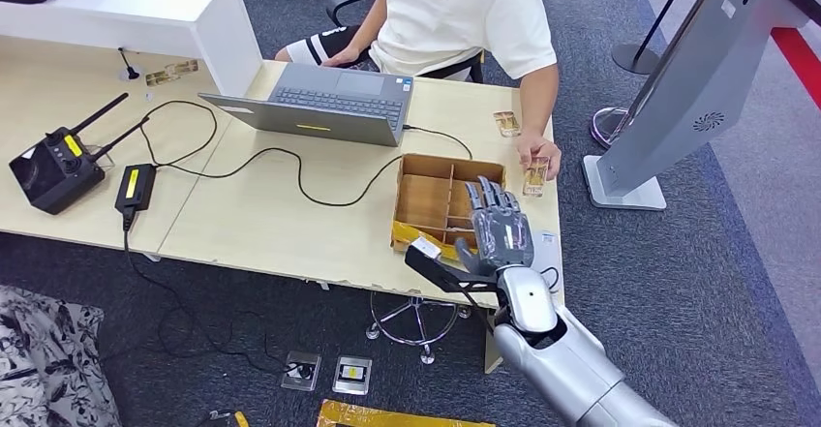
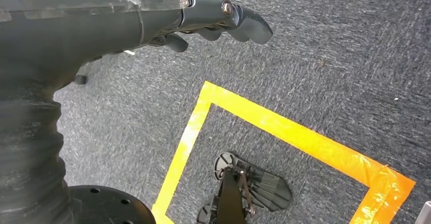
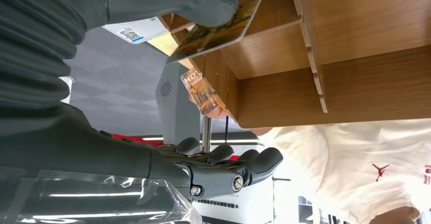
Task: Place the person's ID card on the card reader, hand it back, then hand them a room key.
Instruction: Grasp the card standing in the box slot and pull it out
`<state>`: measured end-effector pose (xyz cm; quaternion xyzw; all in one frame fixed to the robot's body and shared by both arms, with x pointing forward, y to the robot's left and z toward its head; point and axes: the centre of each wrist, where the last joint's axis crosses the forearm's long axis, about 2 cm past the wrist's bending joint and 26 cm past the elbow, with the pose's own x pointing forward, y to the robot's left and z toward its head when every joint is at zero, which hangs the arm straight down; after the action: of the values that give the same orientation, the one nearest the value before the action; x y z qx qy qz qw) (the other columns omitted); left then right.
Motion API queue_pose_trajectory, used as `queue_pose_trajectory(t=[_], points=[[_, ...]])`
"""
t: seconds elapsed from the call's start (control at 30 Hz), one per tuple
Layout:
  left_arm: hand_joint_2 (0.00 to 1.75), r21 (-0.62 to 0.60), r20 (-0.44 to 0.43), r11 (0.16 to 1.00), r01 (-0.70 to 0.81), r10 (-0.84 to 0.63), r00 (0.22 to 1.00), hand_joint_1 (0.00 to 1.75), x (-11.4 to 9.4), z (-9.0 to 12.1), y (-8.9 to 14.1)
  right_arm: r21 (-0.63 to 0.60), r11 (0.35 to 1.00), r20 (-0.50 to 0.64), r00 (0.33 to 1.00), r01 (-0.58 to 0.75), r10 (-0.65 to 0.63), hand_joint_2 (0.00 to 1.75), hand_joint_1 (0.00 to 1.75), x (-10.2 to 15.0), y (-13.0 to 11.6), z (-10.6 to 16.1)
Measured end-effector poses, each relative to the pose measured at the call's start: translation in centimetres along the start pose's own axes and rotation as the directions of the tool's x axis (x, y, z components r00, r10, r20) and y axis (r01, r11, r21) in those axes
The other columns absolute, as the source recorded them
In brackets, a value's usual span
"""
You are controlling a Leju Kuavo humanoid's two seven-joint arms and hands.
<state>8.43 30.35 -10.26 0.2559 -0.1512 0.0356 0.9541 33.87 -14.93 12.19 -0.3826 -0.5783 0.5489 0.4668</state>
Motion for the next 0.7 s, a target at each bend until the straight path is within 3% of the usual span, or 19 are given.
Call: queue_pose_trajectory(t=[0.7], points=[[1.75, 0.0, 0.013, 1.0, 0.013, -0.013, 1.0, 0.0, 0.4, 0.0, 0.0, 0.074, 0.997, -0.095, 0.995, -0.036, 0.043, 1.75, 0.37, -2.1, 0.9, -1.7]])
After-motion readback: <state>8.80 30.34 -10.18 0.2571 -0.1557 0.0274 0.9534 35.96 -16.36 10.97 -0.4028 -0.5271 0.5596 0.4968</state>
